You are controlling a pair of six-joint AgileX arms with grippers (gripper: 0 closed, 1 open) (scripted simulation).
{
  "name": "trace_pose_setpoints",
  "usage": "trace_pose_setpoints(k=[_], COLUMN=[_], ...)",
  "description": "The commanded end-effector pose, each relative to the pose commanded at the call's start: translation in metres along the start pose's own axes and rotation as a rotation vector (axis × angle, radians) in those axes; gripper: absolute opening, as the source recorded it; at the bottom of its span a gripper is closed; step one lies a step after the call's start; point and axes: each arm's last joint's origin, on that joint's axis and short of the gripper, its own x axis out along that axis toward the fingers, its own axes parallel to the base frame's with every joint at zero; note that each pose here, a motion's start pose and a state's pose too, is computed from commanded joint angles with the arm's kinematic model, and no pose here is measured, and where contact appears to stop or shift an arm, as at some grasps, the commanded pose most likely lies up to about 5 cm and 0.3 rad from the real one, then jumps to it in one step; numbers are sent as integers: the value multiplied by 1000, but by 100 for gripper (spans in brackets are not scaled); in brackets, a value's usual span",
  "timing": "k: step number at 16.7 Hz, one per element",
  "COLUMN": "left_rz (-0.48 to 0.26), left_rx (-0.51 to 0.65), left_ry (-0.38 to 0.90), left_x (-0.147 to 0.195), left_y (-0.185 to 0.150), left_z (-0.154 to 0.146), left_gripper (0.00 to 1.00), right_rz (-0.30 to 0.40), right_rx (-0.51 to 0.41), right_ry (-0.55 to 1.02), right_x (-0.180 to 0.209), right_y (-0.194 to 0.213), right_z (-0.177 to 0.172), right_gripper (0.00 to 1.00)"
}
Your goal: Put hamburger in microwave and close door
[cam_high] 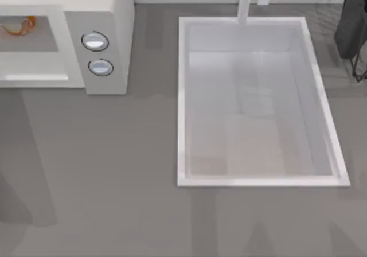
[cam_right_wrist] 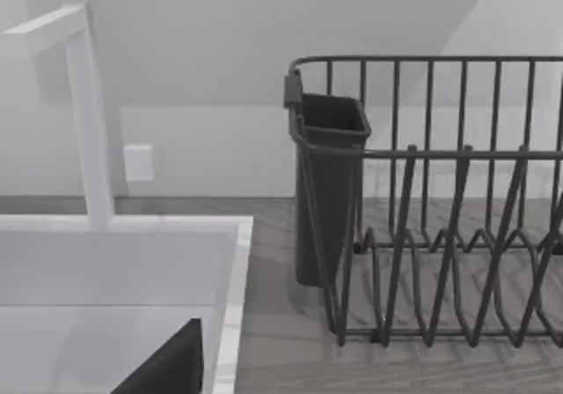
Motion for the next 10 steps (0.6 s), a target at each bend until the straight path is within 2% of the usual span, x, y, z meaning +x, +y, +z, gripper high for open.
trace_pose_setpoints(k=[7,10], left_rz=[1,9], left_rx=[-5,-2], left_ry=[-1,6], left_x=[0,0], left_y=[-7,-30], left_z=[-2,2], left_gripper=[0,0], right_rz=[0,0], right_rx=[0,0], right_ry=[0,0], right_x=[0,0], right_y=[0,0], right_z=[0,0], right_gripper=[100,100])
